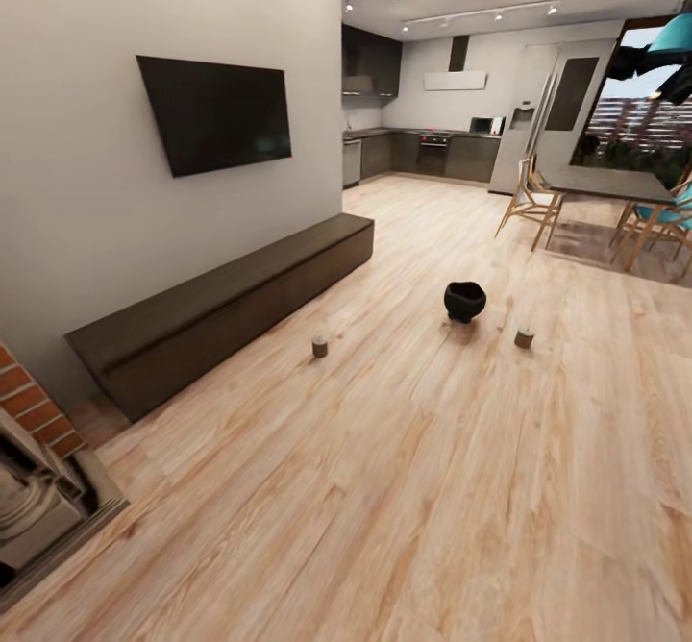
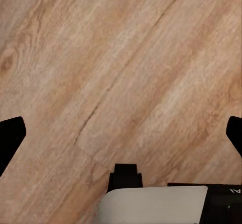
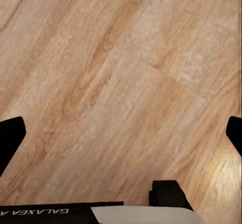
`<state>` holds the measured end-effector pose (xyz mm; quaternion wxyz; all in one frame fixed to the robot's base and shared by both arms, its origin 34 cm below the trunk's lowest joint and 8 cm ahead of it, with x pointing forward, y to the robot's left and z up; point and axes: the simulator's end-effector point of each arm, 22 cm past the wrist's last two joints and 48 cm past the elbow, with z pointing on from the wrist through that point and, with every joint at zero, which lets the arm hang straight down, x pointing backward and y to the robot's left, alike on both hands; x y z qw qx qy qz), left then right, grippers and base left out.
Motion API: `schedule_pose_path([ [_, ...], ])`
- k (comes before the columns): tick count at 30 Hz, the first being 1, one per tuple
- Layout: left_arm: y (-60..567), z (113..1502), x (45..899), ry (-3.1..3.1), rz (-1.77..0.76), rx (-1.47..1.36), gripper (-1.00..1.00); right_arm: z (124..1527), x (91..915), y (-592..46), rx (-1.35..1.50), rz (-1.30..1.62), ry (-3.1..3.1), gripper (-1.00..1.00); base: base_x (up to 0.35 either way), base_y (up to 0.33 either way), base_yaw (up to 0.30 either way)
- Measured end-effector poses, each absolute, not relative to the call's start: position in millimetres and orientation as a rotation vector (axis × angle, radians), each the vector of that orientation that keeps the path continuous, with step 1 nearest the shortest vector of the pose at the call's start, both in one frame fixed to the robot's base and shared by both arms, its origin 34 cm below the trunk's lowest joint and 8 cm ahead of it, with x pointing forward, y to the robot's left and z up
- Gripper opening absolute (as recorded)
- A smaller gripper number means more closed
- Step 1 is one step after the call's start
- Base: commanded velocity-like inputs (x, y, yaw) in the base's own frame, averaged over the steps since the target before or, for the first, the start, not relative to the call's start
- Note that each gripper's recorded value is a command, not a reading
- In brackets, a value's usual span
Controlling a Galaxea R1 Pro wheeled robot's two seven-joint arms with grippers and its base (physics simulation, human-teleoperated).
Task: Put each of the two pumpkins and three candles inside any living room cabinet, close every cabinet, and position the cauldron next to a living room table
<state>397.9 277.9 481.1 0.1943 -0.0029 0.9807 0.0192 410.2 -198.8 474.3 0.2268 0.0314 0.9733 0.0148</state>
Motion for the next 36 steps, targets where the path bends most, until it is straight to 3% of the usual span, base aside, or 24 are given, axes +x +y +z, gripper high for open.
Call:
schedule_pose_path([
  [16,317.8,481.5,395.7,2.688,0.125,-0.141,1.0,485.9,447.7,-199.6,0.098,0.021,2.619,1.0,0.313,-0.05,0.0],
  [20,324.8,482.5,395.8,2.678,0.137,-0.182,1.0,485.0,442.0,-229.0,0.208,-0.135,2.627,1.0,0.321,-0.058,0.04],
  [36,323.5,485.0,401.1,2.649,0.136,-0.185,1.0,484.5,438.4,-238.0,0.248,-0.189,2.629,1.0,0.273,-0.226,0.267],
])
